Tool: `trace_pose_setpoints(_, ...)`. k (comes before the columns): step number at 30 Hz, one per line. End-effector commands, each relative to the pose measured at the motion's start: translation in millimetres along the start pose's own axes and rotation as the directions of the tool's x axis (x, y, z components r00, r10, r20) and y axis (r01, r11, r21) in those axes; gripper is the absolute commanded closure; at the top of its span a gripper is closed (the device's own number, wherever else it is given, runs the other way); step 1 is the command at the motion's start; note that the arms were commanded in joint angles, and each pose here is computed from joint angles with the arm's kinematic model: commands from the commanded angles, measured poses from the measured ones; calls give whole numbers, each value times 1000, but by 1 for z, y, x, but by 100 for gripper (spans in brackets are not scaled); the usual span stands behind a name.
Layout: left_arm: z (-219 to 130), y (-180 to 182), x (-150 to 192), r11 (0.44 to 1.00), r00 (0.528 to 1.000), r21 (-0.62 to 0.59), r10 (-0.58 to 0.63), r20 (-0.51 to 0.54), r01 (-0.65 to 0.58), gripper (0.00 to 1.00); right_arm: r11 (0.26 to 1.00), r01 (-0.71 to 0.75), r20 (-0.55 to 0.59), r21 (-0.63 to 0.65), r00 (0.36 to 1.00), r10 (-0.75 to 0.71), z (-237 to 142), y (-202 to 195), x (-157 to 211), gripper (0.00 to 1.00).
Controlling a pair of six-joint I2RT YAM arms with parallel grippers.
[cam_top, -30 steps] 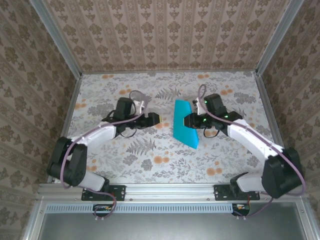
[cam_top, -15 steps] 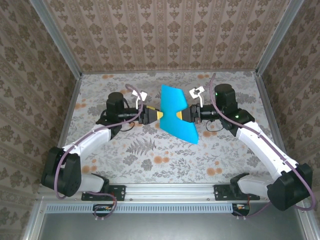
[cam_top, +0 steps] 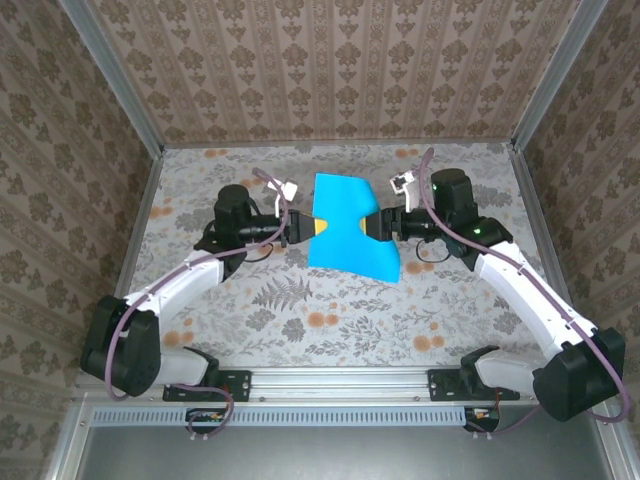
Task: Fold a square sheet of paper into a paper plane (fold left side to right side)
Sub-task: Place a square sheet of paper at the center of the table, then first fold in half a square sheet of paper at the center of the table.
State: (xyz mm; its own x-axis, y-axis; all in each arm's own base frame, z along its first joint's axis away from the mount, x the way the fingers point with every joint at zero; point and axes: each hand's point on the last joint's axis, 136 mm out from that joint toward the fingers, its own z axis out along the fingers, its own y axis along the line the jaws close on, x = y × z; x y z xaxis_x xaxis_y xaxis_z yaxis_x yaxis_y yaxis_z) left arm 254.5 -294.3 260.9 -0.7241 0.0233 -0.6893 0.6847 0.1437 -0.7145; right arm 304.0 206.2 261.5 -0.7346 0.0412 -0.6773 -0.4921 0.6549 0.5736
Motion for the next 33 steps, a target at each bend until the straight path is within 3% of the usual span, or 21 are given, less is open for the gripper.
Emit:
trace_pose_setpoints(1, -4, 38, 19, 982, 995, -170, -86, -44, 78, 100, 950, -32, -4, 311, 999, 35, -12, -55, 8, 23)
trace_pose_setpoints(3, -2, 58, 34, 965, 985, -222, -158, -75, 138, 100, 911, -51, -17, 410, 998, 64, -14, -76, 16, 19)
trace_pose_setpoints(6, 1, 87, 56, 929, 958, -293, -266, -110, 224, 100, 893, -90, -41, 441, 992, 120, -6, -90, 30, 18)
trace_pose_setpoints(9, 3, 113, 76, 878, 922, -377, -364, -130, 294, 100, 893, -151, -63, 424, 979, 195, 6, -96, 47, 25)
trace_pose_setpoints(17, -7, 159, 117, 737, 841, -571, -523, -140, 363, 100, 877, -315, -104, 363, 922, 374, 52, -105, 85, 72)
trace_pose_setpoints(20, -11, 162, 125, 712, 820, -603, -549, -159, 360, 100, 862, -337, -156, 378, 895, 418, 75, -111, 104, 88)
trace_pose_setpoints(23, -15, 164, 125, 696, 821, -628, -550, -155, 348, 100, 846, -346, -200, 406, 869, 452, 95, -118, 118, 97)
trace_pose_setpoints(29, -17, 160, 125, 690, 815, -633, -557, -157, 350, 100, 822, -309, -280, 478, 833, 476, 121, -131, 142, 99)
trace_pose_setpoints(33, -16, 150, 117, 708, 825, -615, -542, -157, 348, 90, 804, -283, -306, 524, 818, 488, 124, -139, 156, 98)
